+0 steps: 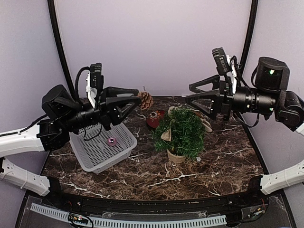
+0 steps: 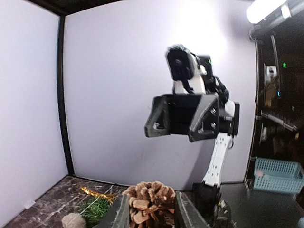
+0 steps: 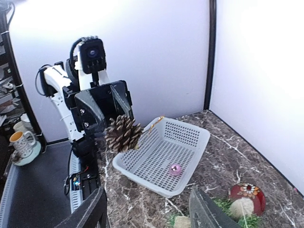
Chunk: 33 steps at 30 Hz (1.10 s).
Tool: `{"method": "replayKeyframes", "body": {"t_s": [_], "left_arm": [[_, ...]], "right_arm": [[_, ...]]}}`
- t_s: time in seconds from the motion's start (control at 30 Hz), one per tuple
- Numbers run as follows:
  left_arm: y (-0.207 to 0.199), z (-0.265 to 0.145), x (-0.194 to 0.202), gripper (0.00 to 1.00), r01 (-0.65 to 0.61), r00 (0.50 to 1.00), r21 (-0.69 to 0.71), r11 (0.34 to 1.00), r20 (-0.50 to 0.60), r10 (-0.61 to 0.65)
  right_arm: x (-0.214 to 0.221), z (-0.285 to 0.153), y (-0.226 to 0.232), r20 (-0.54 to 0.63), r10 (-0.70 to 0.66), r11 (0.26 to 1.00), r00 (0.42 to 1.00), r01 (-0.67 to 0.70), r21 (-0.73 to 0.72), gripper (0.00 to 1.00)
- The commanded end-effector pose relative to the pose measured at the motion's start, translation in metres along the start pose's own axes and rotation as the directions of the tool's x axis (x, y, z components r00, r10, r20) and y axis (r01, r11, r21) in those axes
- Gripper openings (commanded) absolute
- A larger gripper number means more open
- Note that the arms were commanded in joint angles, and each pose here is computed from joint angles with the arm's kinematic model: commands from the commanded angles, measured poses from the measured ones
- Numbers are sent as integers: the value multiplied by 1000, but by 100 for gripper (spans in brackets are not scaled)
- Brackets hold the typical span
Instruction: Decorate the small christmas tree
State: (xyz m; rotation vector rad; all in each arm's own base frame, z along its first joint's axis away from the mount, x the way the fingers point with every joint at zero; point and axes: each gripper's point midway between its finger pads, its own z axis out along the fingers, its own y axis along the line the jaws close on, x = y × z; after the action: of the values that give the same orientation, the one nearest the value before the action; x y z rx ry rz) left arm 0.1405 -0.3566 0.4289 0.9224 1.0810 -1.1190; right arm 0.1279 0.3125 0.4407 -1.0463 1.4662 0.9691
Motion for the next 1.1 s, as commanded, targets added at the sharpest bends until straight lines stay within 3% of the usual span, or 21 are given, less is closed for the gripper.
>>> {"method": "replayKeyframes", "body": {"t_s": [0.0, 0.03, 0.1, 0.17, 0.2, 0.27, 0.4, 0.5, 0.7, 0.83, 1.07], "left_arm": [[21, -16, -43, 35, 433, 865, 130, 892, 217, -452], [30, -16, -38, 34, 525, 810, 152, 837, 214, -547], [30, -19, -40, 34, 575, 751, 247, 780, 219, -623], [22, -20, -40, 34, 590, 722, 342, 732, 183, -667], [13, -23, -47, 34, 557, 731, 406, 724, 174, -660], [5, -23, -50, 33, 580, 691, 494, 647, 123, -713], [4, -21, -47, 31, 591, 638, 579, 562, 92, -765], [11, -19, -45, 30, 607, 616, 563, 561, 113, -779], [12, -20, -46, 30, 597, 627, 550, 584, 135, -767], [12, -26, -49, 30, 581, 615, 568, 583, 163, -771], [7, -29, -58, 30, 513, 629, 583, 630, 243, -738]], "right_arm": [[-3, 5, -28, 49, -59, 987, 997, 51, 155, 57], [0, 6, -31, 42, -81, 983, 996, 73, 169, 55], [4, 9, -34, 33, -114, 977, 993, 106, 185, 53], [6, 12, -37, 35, -145, 970, 989, 135, 200, 51], [6, 14, -36, 39, -164, 969, 986, 153, 194, 50], [2, 14, -32, 66, -209, 963, 976, 194, 188, 49], [-4, 16, -24, 108, -310, 938, 945, 285, 199, 45], [-9, 17, -22, 120, -364, 913, 924, 328, 242, 39], [-3, 32, -11, 72, -451, 867, 889, 418, 271, 36], [-1, 37, -1, 105, -469, 862, 877, 428, 271, 33], [-15, 44, 10, 344, -377, 915, 860, 288, 282, 29]]}}
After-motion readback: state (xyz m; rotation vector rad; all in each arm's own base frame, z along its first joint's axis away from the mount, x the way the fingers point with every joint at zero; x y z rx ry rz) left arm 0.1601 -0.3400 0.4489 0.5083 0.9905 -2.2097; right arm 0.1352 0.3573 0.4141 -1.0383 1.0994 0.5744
